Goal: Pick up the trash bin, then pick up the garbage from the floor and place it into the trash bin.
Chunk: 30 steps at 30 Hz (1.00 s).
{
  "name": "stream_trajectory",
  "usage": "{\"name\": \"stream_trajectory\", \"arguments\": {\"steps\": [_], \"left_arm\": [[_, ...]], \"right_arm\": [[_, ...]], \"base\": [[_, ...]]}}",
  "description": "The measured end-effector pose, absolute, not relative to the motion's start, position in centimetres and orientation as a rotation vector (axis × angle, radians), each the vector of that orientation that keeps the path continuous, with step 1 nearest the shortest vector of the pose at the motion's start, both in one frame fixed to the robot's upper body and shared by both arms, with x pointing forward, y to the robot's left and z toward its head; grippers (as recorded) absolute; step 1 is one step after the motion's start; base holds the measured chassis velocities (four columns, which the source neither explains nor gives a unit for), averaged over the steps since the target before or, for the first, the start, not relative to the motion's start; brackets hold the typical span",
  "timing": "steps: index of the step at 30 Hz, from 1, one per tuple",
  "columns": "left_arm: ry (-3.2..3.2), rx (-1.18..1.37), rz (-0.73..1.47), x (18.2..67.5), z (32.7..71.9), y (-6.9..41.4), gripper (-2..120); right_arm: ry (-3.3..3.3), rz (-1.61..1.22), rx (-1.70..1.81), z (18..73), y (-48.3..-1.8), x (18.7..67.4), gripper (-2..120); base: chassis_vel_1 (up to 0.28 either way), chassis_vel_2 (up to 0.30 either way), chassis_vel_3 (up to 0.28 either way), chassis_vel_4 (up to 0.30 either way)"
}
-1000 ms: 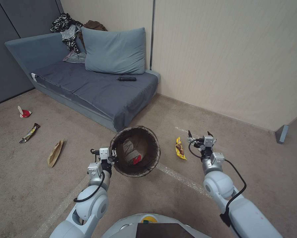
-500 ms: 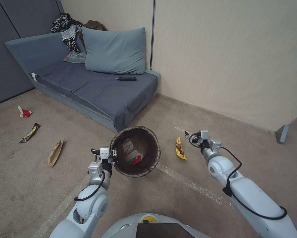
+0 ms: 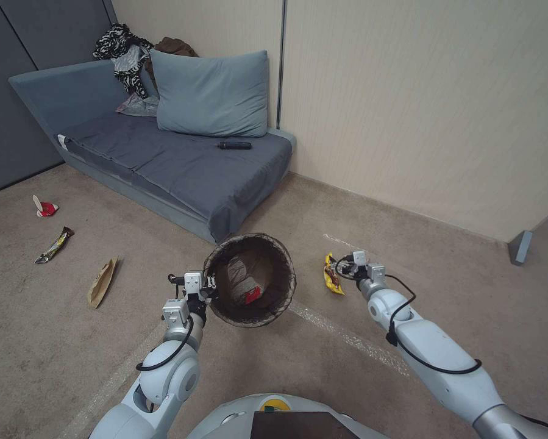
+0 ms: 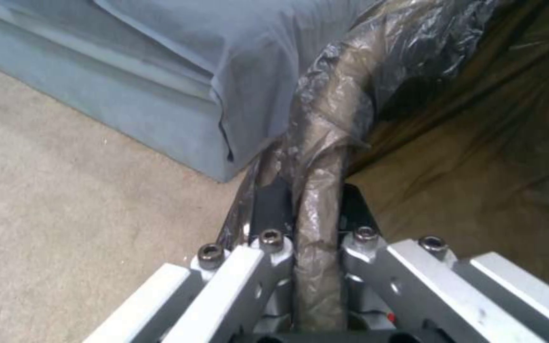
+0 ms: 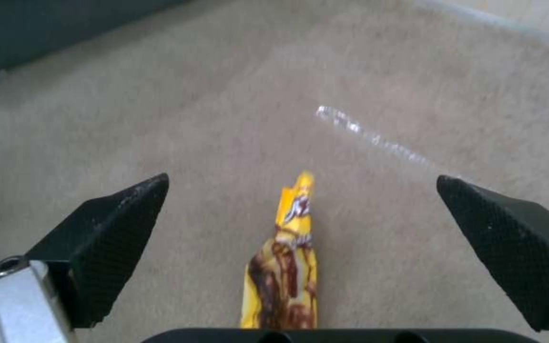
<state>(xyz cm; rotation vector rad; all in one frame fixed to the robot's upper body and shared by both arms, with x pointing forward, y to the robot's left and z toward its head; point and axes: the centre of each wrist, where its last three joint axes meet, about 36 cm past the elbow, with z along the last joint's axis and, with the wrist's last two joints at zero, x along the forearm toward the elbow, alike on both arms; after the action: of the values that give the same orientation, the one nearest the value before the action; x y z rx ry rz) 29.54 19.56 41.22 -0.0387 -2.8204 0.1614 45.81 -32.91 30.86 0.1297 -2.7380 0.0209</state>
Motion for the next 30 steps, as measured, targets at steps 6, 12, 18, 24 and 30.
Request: {"name": "stream_trajectory", "arguments": {"steps": [6,12,18,24,30], "left_arm": [[-2.821,-0.04,0.162,29.5,41.2,19.6,3],[-2.827,-0.043,0.169,29.5,41.5,19.5,3],[-2.831,-0.043,0.173,29.6,41.5,19.5,3],[-2.835,-0.046,0.178,29.5,41.7,19.5,3],[-2.838,-0.05,0.183,29.5,41.8,19.4,3]], "right_arm": [[-2.719,0.042,0.147,29.7,-32.7,46.4,100],[-2.669,0.066,0.148,25.6,-31.9,47.9,100],[-2.639,0.021,0.144,23.8,-30.1,48.7,100],[-2.583,-0.019,0.092,22.9,-28.0,49.6,100],[-2.552,-0.053,0.043,22.4,-27.5,50.4,100]], "base": [[0.0,0.0,0.0,0.0],[0.0,0.0,0.0,0.0],[0.0,0.0,0.0,0.0],[0.0,0.0,0.0,0.0],[0.0,0.0,0.0,0.0]]}}
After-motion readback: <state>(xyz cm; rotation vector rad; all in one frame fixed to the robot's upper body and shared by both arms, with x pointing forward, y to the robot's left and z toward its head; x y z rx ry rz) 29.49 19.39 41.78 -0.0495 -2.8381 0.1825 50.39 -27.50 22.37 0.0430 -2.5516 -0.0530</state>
